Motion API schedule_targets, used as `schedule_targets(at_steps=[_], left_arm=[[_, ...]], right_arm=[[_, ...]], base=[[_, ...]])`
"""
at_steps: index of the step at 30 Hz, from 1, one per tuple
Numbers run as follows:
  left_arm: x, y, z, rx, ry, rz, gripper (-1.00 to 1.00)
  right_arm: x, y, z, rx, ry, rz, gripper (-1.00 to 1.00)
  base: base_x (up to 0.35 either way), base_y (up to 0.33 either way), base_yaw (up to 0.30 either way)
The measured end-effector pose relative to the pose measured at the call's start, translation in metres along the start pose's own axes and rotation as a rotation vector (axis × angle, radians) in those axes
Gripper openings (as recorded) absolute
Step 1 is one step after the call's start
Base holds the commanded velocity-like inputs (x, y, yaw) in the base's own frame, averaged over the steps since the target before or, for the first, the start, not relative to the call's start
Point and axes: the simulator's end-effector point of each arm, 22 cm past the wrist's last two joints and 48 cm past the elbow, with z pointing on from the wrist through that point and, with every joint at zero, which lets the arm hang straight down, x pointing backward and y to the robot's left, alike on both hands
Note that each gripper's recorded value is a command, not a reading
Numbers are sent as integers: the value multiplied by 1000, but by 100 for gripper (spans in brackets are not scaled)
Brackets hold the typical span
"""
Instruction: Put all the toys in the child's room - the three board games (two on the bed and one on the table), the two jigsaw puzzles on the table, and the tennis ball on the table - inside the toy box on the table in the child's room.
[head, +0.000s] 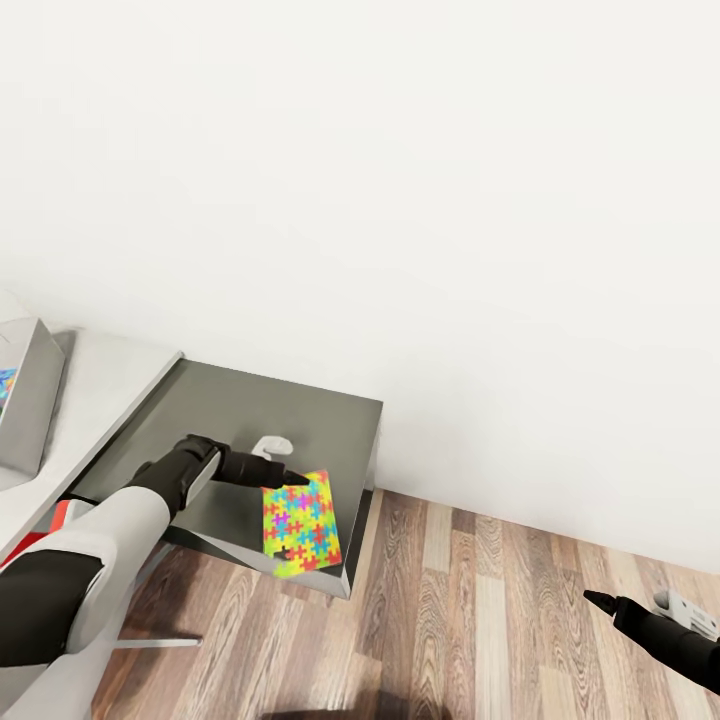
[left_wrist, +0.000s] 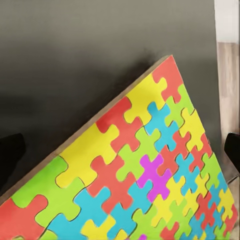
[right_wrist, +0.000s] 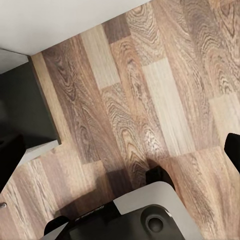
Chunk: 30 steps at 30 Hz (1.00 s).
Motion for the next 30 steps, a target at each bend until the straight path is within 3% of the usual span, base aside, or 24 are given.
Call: schedule_targets(at_steps=[30], left_arm=[[3,-21,-1,97,9,8,100]], right_arm=[[-1,-1,0,2,0,-2,100]], base=[[0,0,0]])
